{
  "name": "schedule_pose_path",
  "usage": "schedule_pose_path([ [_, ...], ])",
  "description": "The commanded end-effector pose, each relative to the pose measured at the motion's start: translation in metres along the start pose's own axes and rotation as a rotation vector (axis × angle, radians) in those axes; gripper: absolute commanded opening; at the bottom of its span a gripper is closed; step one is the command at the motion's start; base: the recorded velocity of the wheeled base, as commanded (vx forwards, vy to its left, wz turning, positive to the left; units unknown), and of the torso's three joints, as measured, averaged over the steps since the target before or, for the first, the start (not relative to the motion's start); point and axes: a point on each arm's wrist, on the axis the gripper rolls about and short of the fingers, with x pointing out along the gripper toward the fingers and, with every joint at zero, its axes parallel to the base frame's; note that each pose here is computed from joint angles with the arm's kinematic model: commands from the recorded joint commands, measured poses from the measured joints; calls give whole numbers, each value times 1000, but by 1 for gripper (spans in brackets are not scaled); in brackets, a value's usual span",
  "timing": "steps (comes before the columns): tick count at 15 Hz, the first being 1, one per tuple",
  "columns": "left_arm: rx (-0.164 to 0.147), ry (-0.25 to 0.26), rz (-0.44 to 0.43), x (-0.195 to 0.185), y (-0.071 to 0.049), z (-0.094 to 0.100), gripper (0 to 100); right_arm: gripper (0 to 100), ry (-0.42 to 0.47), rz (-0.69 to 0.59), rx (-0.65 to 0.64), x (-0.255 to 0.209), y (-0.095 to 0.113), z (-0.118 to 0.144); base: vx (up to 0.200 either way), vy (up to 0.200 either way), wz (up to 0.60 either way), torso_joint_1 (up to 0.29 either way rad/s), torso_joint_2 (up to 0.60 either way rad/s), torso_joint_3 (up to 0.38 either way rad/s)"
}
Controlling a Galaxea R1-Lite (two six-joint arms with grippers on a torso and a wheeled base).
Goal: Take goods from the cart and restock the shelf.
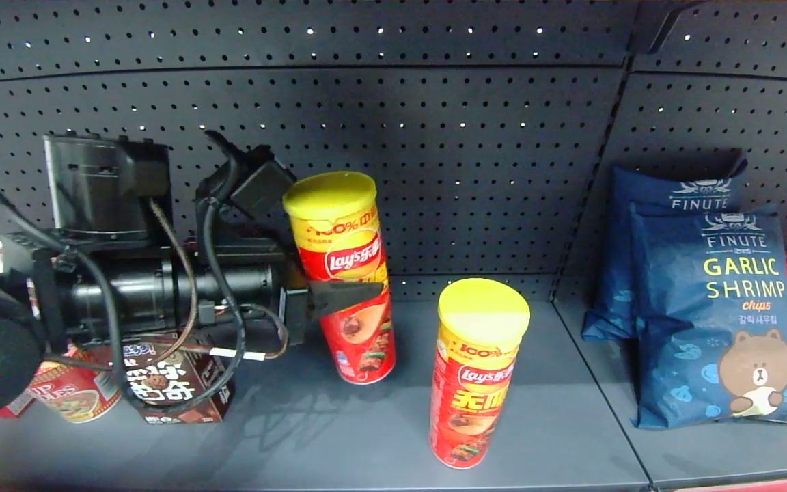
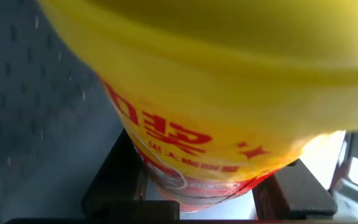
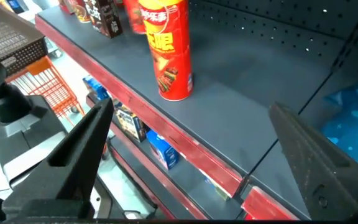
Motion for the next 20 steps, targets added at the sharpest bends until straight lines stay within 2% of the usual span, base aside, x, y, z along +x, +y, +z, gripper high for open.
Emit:
schedule_pose_path([
  [1, -9, 11, -40, 36, 29, -11, 0, 100, 3, -14, 1, 1, -1, 0, 0, 0, 0, 0, 0, 0],
  [2, -5, 10, -45, 38, 32, -11, 0, 100, 4, -14, 1, 1, -1, 0, 0, 0, 0, 0, 0, 0],
  [4, 24, 2, -78, 48, 49, -14, 0, 100, -7, -17, -2, -1, 0, 1, 0, 0, 0, 0, 0, 0],
  [5, 33, -1, -73, 50, 54, -13, 0, 100, -15, -17, -4, -3, 0, 1, 0, 0, 0, 0, 0, 0],
  [9, 64, -10, -73, 68, 65, -11, 0, 100, -19, -36, -1, -4, 0, 0, 0, 0, 0, 0, 0, 0],
  [12, 62, 27, -74, 76, 69, -23, 0, 100, -18, -36, 0, -4, 0, 0, 0, 0, 0, 0, 0, 0],
  [14, 59, 33, -75, 80, 71, -26, 0, 100, -22, -37, -2, -5, 1, 0, 0, 0, 0, 0, 0, 0],
  [16, 56, 39, -87, 84, 69, -27, 0, 100, -21, -37, -1, -4, 0, 0, 0, 0, 0, 0, 0, 0],
  [17, 46, 65, -106, 88, 63, -28, 0, 100, -18, -37, 0, -4, 0, 0, 0, 0, 0, 0, 0, 0],
  [18, 69, 76, -108, 89, 64, -29, 0, 100, -19, -37, -1, -4, 0, 0, 0, 0, 0, 0, 0, 0],
  [19, 117, 75, -107, 95, 69, -30, 0, 100, -18, -37, 0, -4, 0, 0, 0, 0, 0, 0, 0, 0],
  [20, 143, 73, -106, 100, 73, -32, 0, 100, -16, -37, 0, -4, 0, 0, 0, 0, 0, 0, 0, 0],
])
